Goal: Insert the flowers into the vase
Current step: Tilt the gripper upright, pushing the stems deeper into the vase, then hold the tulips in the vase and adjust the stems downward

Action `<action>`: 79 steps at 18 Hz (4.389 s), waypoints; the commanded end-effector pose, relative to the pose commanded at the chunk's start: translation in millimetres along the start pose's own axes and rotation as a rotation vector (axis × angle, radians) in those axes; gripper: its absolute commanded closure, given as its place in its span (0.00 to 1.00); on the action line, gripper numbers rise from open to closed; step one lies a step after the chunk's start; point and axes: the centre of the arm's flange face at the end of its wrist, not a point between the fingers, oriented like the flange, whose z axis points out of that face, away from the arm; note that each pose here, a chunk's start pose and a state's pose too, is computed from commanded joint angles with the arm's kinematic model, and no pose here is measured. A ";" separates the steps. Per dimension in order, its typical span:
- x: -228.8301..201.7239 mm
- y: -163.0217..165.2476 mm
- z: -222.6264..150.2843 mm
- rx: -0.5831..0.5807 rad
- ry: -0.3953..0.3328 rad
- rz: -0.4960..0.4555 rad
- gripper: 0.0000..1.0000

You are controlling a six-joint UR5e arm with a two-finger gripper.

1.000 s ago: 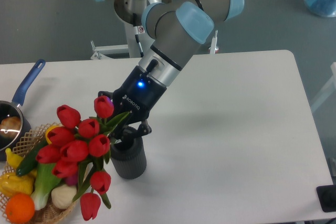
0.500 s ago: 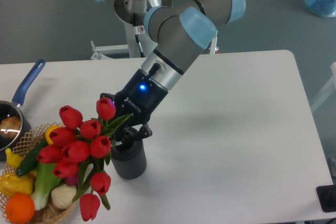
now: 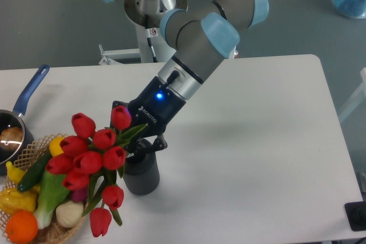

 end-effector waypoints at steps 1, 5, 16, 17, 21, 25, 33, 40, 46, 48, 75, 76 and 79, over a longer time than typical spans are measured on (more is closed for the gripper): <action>0.4 5.7 -0.3 0.010 0.011 0.009 0.82; -2.5 11.7 -6.4 0.044 0.026 0.023 0.82; -11.3 22.3 -7.8 0.073 0.039 0.110 0.82; -11.4 25.1 -6.7 0.072 0.040 0.121 0.82; -9.1 42.5 -8.8 0.116 0.065 0.137 0.82; -9.7 57.5 -9.4 0.132 0.071 0.150 0.82; -6.1 79.3 -10.6 0.162 0.083 0.144 0.81; -5.1 85.7 -10.3 0.161 0.083 0.141 0.80; -7.8 99.5 -10.1 0.162 0.083 0.117 0.80; -8.8 101.3 -11.6 0.179 0.087 0.111 0.80; -25.7 129.5 -3.3 0.185 0.091 0.115 0.80; -25.5 130.0 -2.2 0.185 0.093 0.114 0.80; -26.6 132.3 -1.2 0.183 0.093 0.115 0.80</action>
